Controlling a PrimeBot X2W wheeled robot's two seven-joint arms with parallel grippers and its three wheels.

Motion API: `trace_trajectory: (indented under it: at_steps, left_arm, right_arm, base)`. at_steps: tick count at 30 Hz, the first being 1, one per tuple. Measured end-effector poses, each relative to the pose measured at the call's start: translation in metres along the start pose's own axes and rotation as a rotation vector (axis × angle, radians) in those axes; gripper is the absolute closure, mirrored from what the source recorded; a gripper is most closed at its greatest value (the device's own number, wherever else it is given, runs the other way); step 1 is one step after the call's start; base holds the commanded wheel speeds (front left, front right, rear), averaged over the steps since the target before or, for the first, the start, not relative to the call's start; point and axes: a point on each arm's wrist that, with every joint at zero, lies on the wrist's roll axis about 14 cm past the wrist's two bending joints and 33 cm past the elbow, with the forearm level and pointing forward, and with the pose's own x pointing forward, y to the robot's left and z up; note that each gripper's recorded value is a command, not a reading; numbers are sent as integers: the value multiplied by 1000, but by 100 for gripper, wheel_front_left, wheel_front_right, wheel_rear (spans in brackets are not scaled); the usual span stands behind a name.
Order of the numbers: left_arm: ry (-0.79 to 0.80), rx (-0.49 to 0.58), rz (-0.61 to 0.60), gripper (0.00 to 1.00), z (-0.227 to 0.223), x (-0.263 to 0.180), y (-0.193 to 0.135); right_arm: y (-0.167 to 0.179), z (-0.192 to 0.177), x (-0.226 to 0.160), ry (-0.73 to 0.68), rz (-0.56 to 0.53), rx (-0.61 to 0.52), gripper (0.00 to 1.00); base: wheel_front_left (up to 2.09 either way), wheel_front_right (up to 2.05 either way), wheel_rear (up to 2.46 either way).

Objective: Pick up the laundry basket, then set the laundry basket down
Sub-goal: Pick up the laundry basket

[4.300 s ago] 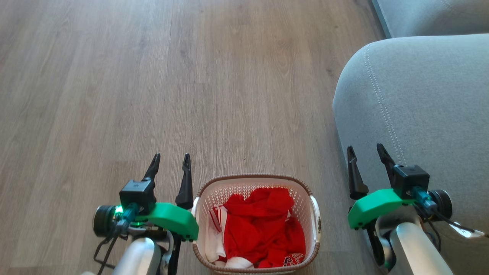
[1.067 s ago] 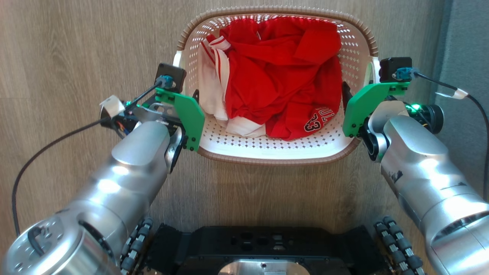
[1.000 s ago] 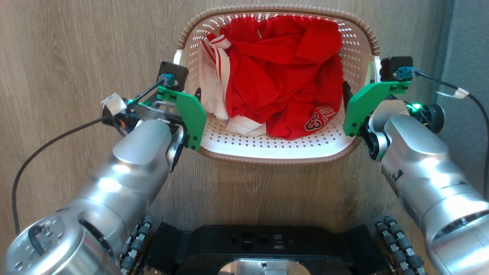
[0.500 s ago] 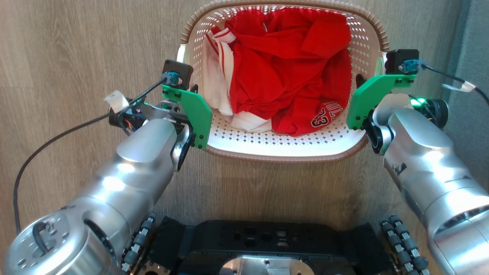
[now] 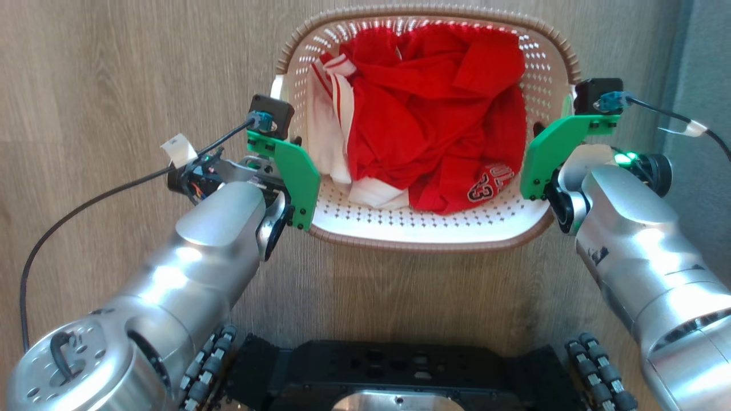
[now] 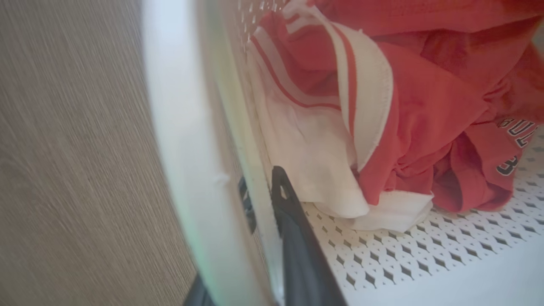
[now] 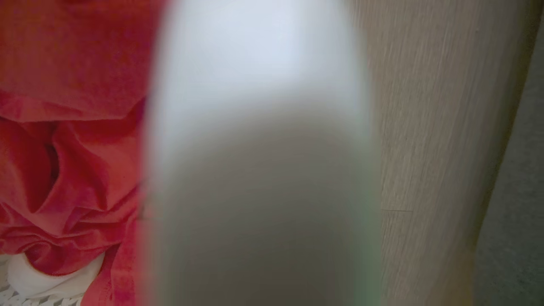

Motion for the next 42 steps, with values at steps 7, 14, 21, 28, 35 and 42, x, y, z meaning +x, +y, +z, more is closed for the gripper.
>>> trace_trajectory:
  at_steps: [7, 14, 21, 28, 35, 42]
  left_arm:
    - [-24, 38, -26, 100, 10, -17, -8]
    - [11, 101, -65, 100, 5, -38, -22]
    - [55, 157, -87, 100, 3, -67, -33]
    - [35, 150, -84, 100, 3, -97, -42]
    - [5, 160, -91, 100, 1, -125, -57]
    - [-44, 186, -71, 100, 4, -149, -58]
  right_arm:
    - [4, 9, -20, 20, -4, -26, 100]
    - [11, -1, -46, 85, -3, -42, 100]
    - [25, -7, -80, 153, 9, -73, 100]
    - [41, -5, -113, 175, 21, -140, 100]
    - [48, -9, -146, 156, 22, -178, 100]
    - [66, -1, -171, 97, 39, -238, 100]
  base:
    - [0, 0, 0]
    - [0, 0, 0]
    - [0, 0, 0]
    - [0, 0, 0]
    - [0, 0, 0]
    - [0, 0, 0]
